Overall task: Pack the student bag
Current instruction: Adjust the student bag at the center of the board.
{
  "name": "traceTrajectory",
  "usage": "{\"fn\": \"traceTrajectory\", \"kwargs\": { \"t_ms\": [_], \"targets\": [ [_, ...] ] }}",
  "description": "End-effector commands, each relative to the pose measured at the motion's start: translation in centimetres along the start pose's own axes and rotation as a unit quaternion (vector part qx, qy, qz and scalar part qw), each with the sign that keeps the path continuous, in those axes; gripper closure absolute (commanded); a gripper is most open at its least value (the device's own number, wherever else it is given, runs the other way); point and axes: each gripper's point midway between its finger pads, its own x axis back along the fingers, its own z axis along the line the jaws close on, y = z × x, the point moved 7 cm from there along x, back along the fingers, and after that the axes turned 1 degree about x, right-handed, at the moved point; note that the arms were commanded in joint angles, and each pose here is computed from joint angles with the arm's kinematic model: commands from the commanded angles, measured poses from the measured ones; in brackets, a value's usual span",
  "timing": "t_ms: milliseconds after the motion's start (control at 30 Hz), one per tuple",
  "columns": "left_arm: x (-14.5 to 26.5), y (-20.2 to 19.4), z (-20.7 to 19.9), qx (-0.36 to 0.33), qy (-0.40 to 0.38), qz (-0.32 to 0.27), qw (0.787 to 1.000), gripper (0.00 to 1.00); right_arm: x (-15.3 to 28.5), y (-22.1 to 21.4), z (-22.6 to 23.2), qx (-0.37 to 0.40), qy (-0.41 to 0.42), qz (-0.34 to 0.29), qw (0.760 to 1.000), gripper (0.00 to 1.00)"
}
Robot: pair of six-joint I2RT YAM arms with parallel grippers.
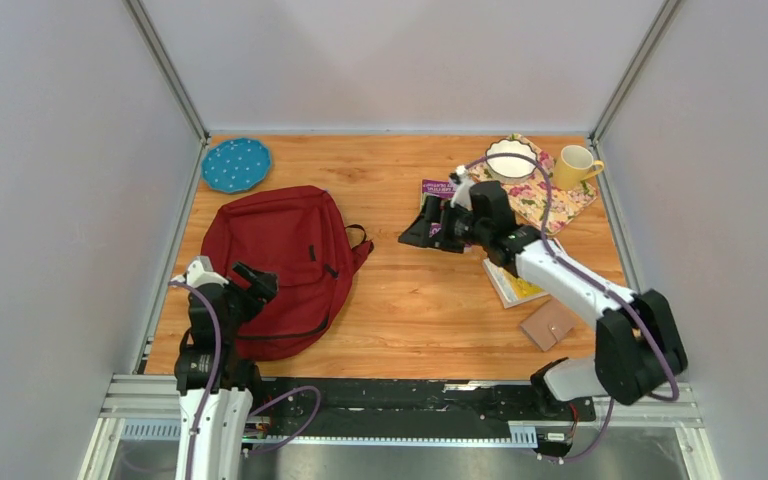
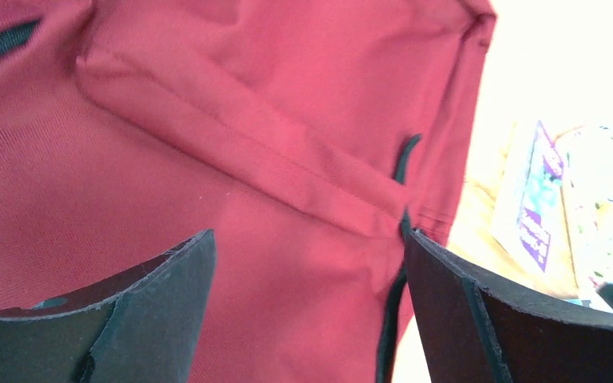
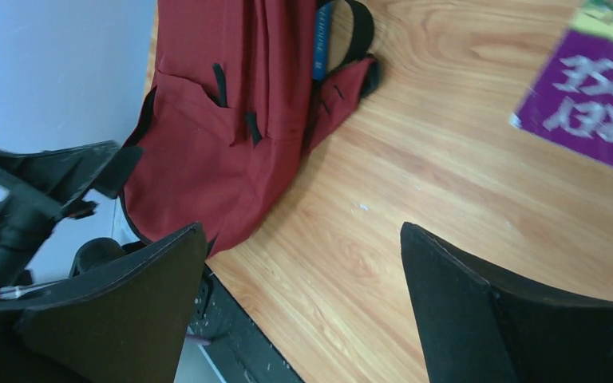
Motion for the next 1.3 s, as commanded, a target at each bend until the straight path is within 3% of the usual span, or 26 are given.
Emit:
{"fn": "traceTrajectory", "kwargs": {
  "t_ms": [0, 267, 333, 700, 900, 967, 1000, 1033, 1100, 1267],
  "targets": [
    [2.6, 2.6, -1.7, -0.056, 0.000, -0.024, 0.998, 0.05, -4.5, 1.4, 2.0, 0.027, 0.016, -0.009, 0.999, 0.07],
    [4.6, 4.8, -3.4, -0.130, -0.016, -0.033, 0.991, 0.05, -14.0, 0.1, 1.6, 0.014, 0.043, 0.059, 0.997, 0.11],
    [4.7, 4.9, -3.6, -0.138, -0.024, -0.034, 0.990, 0.05, -15.3, 0.5, 2.9, 0.018, 0.088, 0.064, 0.994, 0.11],
    [5.0, 4.8, -4.2, -0.157, -0.053, -0.024, 0.986, 0.04, -21.3, -2.0, 4.3, 0.021, 0.115, 0.119, 0.986, 0.13],
    [5.4, 4.6, -4.4, -0.165, -0.066, -0.018, 0.984, 0.03, -23.4, -3.0, 3.3, -0.004, 0.088, 0.125, 0.988, 0.31],
    [5.5, 4.6, -4.4, -0.168, -0.066, -0.016, 0.984, 0.03, -23.8, -3.3, 2.9, -0.009, 0.084, 0.131, 0.988, 0.49],
    [5.5, 4.6, -4.4, -0.168, -0.068, -0.015, 0.983, 0.03, -23.9, -3.3, 3.1, -0.007, 0.091, 0.130, 0.987, 0.61],
    [5.5, 4.6, -4.4, -0.169, -0.069, -0.013, 0.983, 0.03, -23.8, -3.3, 3.2, -0.009, 0.099, 0.134, 0.986, 0.81],
    [5.5, 4.4, -4.4, -0.172, -0.073, -0.010, 0.982, 0.02, -23.5, -3.1, 3.9, -0.012, 0.106, 0.129, 0.986, 1.00],
    [5.4, 4.4, -4.8, -0.175, -0.089, -0.006, 0.981, 0.01, -20.5, -1.9, 5.4, 0.003, 0.125, 0.073, 0.989, 1.00]
  ]
}}
